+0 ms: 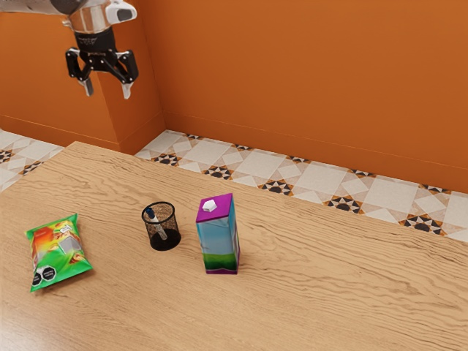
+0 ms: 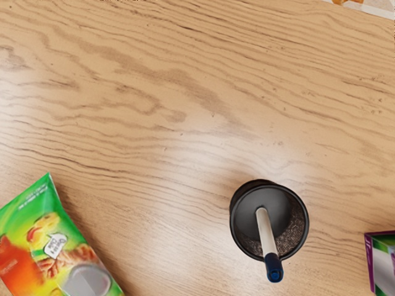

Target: Take the marker out of the pen holder and place it to the left of the pen holder.

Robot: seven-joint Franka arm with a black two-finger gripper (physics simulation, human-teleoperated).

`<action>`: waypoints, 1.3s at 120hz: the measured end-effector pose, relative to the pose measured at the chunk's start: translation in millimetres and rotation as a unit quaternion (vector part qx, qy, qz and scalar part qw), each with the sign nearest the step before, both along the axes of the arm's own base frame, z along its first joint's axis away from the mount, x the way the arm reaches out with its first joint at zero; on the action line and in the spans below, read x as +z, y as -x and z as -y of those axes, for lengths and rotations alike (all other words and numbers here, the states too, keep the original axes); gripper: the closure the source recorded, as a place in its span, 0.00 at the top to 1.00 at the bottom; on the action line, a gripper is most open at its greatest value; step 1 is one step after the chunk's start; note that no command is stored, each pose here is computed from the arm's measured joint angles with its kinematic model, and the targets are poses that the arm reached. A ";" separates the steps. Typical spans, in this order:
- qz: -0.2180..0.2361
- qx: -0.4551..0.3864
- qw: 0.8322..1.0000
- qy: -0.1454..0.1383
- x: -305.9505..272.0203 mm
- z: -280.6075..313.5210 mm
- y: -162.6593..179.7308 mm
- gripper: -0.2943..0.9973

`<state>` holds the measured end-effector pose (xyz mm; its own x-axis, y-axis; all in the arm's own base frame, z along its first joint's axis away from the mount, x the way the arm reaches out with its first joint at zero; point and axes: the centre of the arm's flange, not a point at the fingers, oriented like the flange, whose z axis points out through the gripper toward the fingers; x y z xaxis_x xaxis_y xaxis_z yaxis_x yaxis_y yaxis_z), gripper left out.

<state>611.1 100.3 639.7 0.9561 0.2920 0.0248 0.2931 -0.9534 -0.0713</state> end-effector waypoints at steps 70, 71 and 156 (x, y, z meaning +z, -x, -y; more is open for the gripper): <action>-0.067 -0.078 0.995 0.010 -85.7 69.0 -43.7 0.75; -0.072 -0.075 0.995 0.010 -92.7 65.3 -45.8 0.75; -0.118 0.025 0.986 0.114 -236.7 4.8 -21.5 0.75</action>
